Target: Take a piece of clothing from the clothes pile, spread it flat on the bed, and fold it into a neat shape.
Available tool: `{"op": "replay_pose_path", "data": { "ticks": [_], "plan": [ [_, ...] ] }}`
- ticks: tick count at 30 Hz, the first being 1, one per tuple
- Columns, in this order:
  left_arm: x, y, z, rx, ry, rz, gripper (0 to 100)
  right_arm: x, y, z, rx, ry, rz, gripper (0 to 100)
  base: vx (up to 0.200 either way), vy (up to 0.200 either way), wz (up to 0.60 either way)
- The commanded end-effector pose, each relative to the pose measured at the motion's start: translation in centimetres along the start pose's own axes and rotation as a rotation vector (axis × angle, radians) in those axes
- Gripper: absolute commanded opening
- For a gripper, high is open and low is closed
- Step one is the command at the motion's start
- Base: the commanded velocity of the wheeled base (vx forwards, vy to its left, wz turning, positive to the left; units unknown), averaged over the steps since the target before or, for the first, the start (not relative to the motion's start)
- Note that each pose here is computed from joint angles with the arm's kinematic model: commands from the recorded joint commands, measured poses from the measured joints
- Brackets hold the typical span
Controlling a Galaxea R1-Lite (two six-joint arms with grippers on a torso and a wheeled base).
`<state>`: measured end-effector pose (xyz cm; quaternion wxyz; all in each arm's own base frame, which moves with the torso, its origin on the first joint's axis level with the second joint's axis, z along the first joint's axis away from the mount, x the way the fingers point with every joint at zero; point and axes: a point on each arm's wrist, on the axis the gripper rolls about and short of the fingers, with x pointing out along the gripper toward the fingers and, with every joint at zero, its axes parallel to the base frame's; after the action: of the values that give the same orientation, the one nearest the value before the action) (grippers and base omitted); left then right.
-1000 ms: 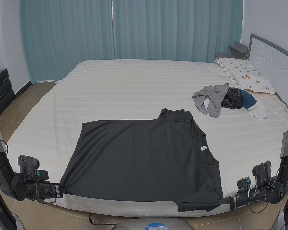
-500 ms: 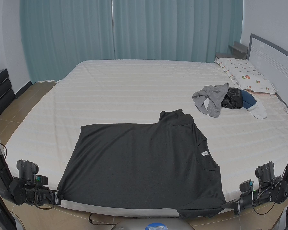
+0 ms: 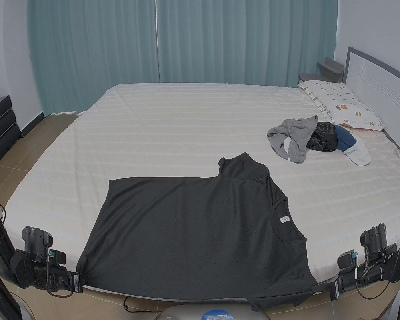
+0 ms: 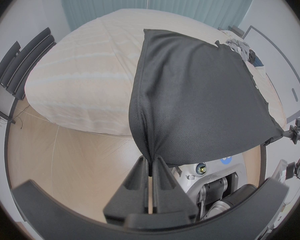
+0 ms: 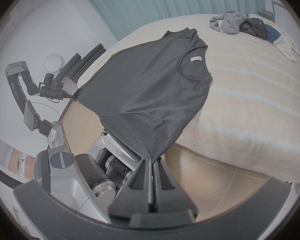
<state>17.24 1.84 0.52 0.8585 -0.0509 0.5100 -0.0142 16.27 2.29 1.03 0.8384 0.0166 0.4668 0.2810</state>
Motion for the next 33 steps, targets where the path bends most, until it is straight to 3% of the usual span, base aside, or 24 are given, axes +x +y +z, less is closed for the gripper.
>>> {"op": "replay_pose_path", "data": {
  "ticks": [1,5,7,9,16,33],
  "plan": [
    [-0.5,0.0,1.4,-0.020,-0.079,-0.001,0,0.0,-0.3,1.1,-0.011,-0.047,-0.006,0,0.000,0.000,0.00],
    [-0.1,-0.4,3.3,-0.116,-0.137,-0.021,0,0.6,-0.8,2.8,0.007,-0.088,-0.010,0,0.000,0.000,0.00],
    [-0.1,-0.4,3.3,-0.116,-0.137,-0.021,0,0.6,-0.8,2.8,0.007,-0.088,-0.010,0,0.000,0.000,0.00],
    [0.2,-0.8,5.5,-0.203,-0.198,-0.045,0,1.2,-1.4,5.1,0.032,-0.148,-0.024,0,0.000,0.000,0.00],
    [0.1,-1.0,8.1,-0.295,-0.222,-0.066,0,2.0,-2.4,8.0,0.068,-0.215,-0.099,0,0.000,0.000,0.00],
    [0.9,-1.5,11.7,-0.347,-0.146,-0.071,0,4.3,-3.7,10.7,0.083,-0.250,-0.103,0,0.000,0.000,0.00]
  ]
}}
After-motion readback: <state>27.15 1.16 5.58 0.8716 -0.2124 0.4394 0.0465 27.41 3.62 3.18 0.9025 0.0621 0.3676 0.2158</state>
